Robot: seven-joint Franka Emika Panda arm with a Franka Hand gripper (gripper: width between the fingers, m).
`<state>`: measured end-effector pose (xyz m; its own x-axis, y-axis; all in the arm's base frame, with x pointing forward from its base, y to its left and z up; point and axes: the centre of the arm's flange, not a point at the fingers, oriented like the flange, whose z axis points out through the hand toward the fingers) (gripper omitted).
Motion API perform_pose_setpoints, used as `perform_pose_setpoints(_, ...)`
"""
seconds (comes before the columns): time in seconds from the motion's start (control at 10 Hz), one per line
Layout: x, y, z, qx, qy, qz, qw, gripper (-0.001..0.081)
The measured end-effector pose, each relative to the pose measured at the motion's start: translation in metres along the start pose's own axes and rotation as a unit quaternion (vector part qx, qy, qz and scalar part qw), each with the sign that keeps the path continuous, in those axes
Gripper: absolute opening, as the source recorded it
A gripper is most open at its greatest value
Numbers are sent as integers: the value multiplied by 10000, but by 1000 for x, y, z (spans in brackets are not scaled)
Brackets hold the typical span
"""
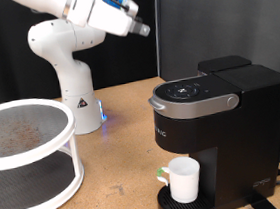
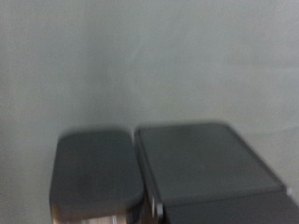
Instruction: Make a cup of coffee with the keurig machine
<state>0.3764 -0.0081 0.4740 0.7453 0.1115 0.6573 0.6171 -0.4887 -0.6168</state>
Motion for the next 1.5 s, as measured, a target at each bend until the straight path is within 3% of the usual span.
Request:
perform_pose_setpoints(0.3, 11, -23, -9, 171, 105, 483, 9986, 807)
perform_pose_setpoints(0.6, 16, -24, -7, 130, 170, 127, 9997, 807)
perform_pose_setpoints(0.7, 26, -28, -4, -58, 50, -121, 9999, 807)
perform_pose_setpoints(0.8, 36, -33, 0, -356, -288, -479, 9978, 807)
perform_pose_setpoints(1.0, 59, -39, 12, -842, -969, -1028, 9864, 807)
perform_pose_setpoints(1.2, 78, -35, 24, -951, -1250, -969, 9828, 807)
perform_pose_setpoints(1.3, 77, -35, 24, -944, -1229, -966, 9832, 807)
perform_pose_setpoints(1.5, 77, -33, 25, -1068, -1473, -1296, 9747, 807)
